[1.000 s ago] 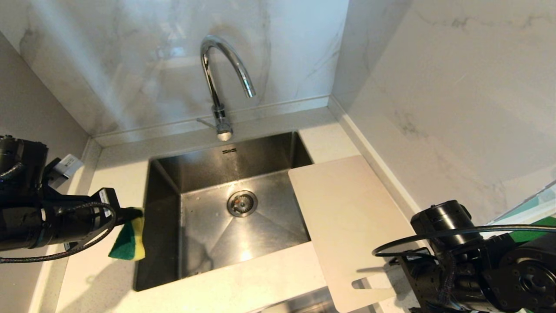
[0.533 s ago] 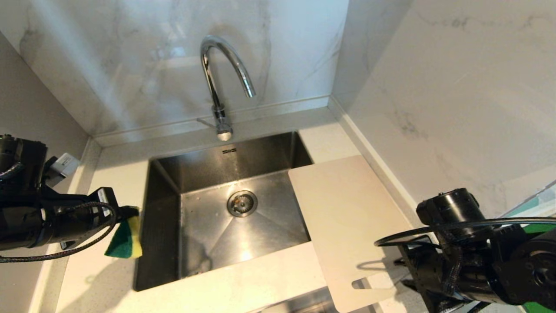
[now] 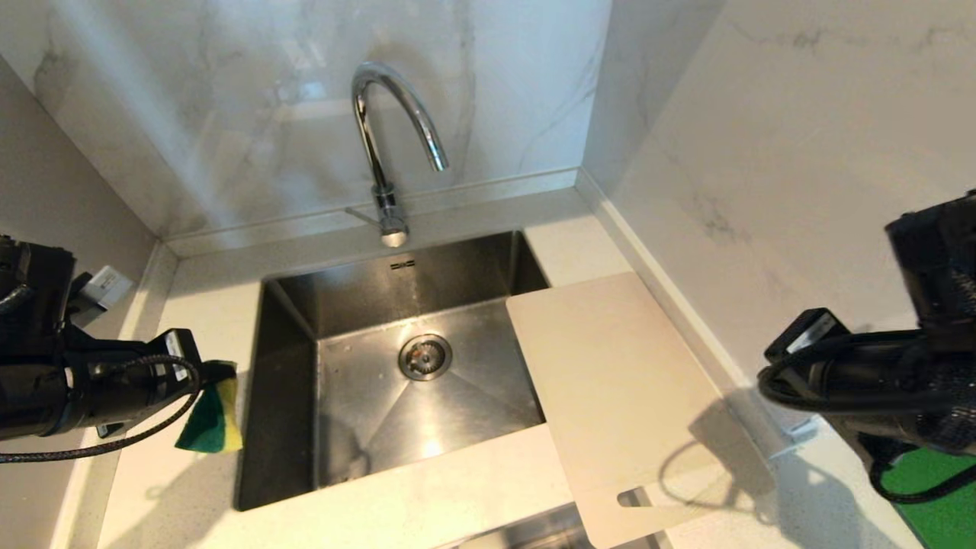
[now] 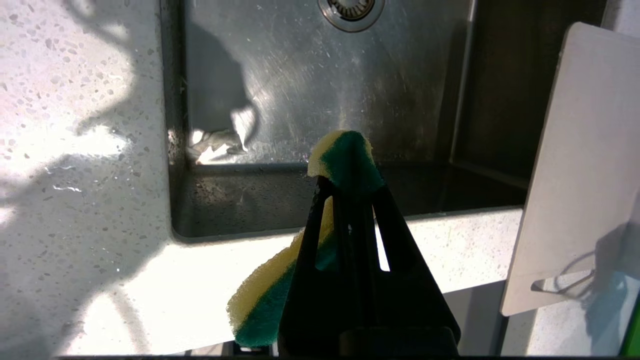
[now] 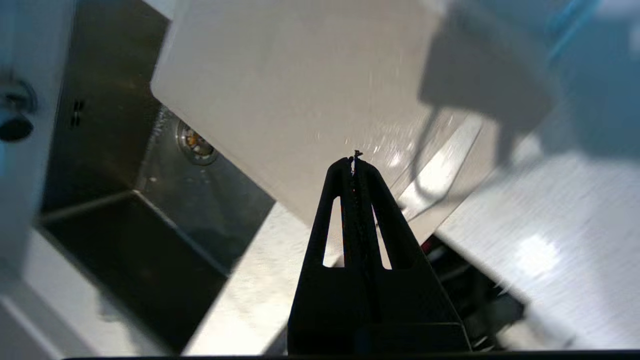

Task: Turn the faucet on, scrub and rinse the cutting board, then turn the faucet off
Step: Put down the cleaning cloth

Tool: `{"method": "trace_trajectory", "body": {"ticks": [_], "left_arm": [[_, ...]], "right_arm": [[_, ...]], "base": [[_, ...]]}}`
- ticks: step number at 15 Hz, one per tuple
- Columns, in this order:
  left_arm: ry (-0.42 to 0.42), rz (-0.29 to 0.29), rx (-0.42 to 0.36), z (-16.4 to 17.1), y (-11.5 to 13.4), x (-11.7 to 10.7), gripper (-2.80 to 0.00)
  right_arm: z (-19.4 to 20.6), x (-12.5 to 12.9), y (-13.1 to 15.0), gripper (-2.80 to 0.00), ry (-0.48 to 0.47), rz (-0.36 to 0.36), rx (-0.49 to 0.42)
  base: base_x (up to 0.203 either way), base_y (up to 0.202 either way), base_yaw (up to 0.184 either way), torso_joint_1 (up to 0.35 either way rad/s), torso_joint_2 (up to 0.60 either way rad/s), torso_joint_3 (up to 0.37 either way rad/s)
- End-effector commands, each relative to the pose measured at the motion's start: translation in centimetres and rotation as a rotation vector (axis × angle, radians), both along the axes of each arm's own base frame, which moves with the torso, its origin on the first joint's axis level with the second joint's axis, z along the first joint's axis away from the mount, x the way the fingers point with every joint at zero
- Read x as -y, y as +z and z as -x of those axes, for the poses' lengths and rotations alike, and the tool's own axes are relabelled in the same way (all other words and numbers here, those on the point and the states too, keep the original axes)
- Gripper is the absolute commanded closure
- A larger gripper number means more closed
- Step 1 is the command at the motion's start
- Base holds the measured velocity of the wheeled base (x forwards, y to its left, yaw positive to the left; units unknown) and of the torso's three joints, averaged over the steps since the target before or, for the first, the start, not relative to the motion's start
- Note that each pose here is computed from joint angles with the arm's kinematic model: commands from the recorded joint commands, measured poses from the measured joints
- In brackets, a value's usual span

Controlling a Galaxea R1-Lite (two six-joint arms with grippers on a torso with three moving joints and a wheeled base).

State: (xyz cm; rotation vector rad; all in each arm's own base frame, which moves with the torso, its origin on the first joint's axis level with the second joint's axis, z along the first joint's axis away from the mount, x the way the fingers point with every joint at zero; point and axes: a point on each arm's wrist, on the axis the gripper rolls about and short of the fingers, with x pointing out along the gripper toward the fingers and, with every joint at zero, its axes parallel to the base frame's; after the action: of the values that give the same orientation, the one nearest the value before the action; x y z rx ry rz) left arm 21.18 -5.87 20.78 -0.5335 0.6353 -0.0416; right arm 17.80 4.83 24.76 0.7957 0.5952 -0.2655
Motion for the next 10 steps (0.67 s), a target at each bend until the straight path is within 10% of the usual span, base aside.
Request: {"method": "trace_trajectory", "body": {"ticks": [1, 10], "left_arm": [[0.000, 0.000, 0.017, 0.2, 0.4, -0.1, 0.00], [0.001, 0.003, 0.026, 0.6, 0.5, -0.2, 0.00]], "right_arm": [[3.0, 1.4, 2.5, 0.00, 0.072, 0.161, 0.125], [7.1, 7.1, 2.7, 0.00, -0.151, 0.595, 0.178]], "base": [[0.000, 0.000, 0.000, 0.000, 0.00, 0.000], [0.000, 0.000, 0.000, 0.000, 0.00, 0.000]]}}
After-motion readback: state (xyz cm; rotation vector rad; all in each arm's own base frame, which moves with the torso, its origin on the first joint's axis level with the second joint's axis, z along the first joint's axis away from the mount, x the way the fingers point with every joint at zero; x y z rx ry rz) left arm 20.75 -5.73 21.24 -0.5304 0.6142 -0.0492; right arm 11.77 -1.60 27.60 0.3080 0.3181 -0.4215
